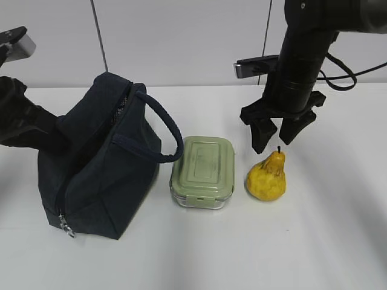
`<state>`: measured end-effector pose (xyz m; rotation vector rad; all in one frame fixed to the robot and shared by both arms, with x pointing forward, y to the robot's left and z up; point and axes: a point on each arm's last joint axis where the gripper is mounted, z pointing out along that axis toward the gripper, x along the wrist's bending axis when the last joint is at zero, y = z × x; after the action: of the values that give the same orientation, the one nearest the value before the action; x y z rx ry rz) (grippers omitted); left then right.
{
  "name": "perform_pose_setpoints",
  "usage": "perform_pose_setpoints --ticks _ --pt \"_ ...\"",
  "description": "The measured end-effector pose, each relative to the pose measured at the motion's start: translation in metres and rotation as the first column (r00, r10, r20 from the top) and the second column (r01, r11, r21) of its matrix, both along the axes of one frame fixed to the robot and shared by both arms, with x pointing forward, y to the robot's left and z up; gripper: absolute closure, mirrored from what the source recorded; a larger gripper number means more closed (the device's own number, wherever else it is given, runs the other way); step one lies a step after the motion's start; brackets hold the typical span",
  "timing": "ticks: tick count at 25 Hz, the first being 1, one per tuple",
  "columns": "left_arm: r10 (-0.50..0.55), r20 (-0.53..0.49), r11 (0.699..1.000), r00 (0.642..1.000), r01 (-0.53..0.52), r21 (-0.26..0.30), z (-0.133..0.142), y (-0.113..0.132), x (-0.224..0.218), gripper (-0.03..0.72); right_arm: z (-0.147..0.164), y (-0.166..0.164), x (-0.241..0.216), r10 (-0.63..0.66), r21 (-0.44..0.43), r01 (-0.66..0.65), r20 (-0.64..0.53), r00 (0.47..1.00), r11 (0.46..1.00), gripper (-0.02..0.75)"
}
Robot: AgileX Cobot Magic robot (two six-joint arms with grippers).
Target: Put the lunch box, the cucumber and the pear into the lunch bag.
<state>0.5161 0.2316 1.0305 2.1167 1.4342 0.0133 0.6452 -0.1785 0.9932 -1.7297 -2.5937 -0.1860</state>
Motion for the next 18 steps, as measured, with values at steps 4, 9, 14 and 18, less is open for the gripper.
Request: perform_pose_setpoints --ticks 4,9,14,18 --pt "-0.001 -0.002 1.000 1.000 0.001 0.001 0.000 0.000 0.000 0.687 -0.005 -0.001 -0.002 0.008 -0.004 -0.008 -0.017 1.000 1.000 0.232" --pt "-0.002 -0.001 1.000 1.000 0.002 0.001 0.000 0.000 0.000 0.687 -0.005 -0.001 -0.003 0.013 -0.004 -0.014 -0.016 1.000 1.000 0.232" --pt "-0.002 -0.001 1.000 1.000 0.002 0.001 0.000 0.000 0.000 0.687 -0.009 -0.001 -0.004 0.022 -0.004 -0.022 -0.022 1.000 1.000 0.232" --pt "-0.002 -0.002 1.000 1.000 0.002 0.001 0.000 0.000 0.000 0.687 -0.017 -0.001 -0.009 0.032 0.000 -0.032 -0.056 0.998 0.999 0.232"
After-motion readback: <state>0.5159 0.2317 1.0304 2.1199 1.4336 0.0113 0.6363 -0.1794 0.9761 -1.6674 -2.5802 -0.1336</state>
